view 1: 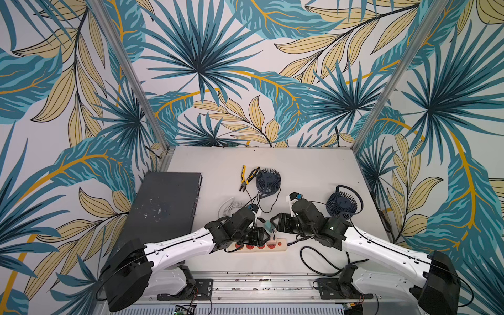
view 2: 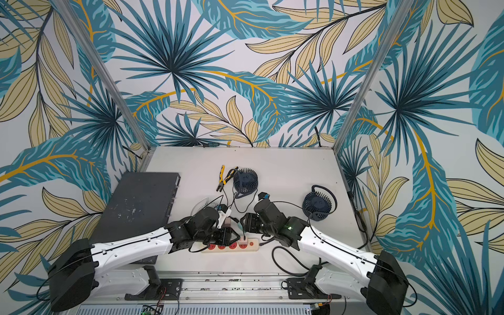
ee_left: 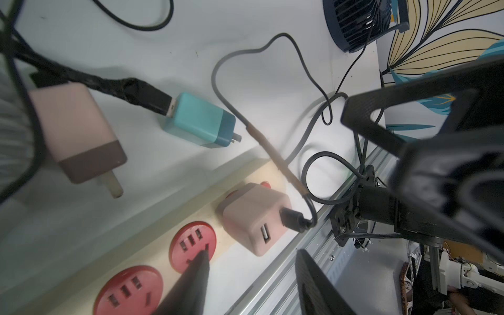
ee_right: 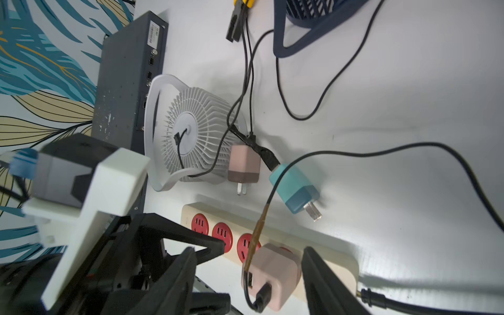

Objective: Plug the desk fan into the power strip
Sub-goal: Insert the plug into the socket.

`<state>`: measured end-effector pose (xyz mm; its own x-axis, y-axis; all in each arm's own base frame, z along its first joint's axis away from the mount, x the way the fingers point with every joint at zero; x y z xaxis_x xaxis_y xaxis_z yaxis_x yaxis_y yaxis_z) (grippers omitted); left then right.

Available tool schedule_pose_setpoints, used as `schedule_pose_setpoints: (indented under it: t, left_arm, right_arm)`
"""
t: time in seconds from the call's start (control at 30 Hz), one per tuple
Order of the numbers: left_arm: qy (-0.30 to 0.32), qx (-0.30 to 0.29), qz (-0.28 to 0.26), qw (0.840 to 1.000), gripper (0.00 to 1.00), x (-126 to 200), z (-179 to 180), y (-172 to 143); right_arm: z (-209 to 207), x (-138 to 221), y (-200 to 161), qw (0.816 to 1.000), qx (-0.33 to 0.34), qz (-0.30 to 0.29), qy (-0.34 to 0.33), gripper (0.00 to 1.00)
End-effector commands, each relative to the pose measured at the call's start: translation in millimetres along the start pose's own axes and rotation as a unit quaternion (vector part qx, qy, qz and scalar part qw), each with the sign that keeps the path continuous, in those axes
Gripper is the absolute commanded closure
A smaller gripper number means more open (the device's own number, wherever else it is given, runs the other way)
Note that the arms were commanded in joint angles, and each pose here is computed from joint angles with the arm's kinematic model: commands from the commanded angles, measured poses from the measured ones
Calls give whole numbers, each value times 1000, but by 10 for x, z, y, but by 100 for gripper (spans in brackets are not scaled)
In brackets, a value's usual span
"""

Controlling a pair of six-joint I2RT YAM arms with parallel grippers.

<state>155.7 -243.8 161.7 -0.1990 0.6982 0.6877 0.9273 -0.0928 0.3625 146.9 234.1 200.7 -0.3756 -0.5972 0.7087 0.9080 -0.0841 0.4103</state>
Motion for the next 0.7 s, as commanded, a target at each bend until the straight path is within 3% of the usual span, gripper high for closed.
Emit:
schedule_pose_setpoints:
  t: [0.0,0.27,0.47,0.67]
  left_arm:
    - [-12,1,-23,1000,47,28,-94,90]
    - [-13,0,-12,1000,49,-13,-94,84]
    - [-11,0,-2,1000,53,-76,-94,88]
    - [-6,2,6,1000,58,-115,-81,90]
  right_arm:
    - [-59,-38,-159,997,-32,38,-53,41]
    - [35,-58,-247,995,-34,59,-73,48]
    - [32,-102,-331,993,-42,77,-84,66]
    - [37,-152,-360,992,-30,81,-95,73]
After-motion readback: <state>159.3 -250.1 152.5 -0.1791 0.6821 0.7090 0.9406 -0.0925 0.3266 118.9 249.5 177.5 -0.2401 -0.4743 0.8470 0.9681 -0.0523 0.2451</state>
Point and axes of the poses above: each gripper's point midway between its finger pads, its own x axis back along the fingers, its own z axis along the line the jaws close on, y = z × x, the point moved 8 cm from there along x, back along the fingers, and after that the axes turned 2 degrees about -x, right-handed, at the moved point
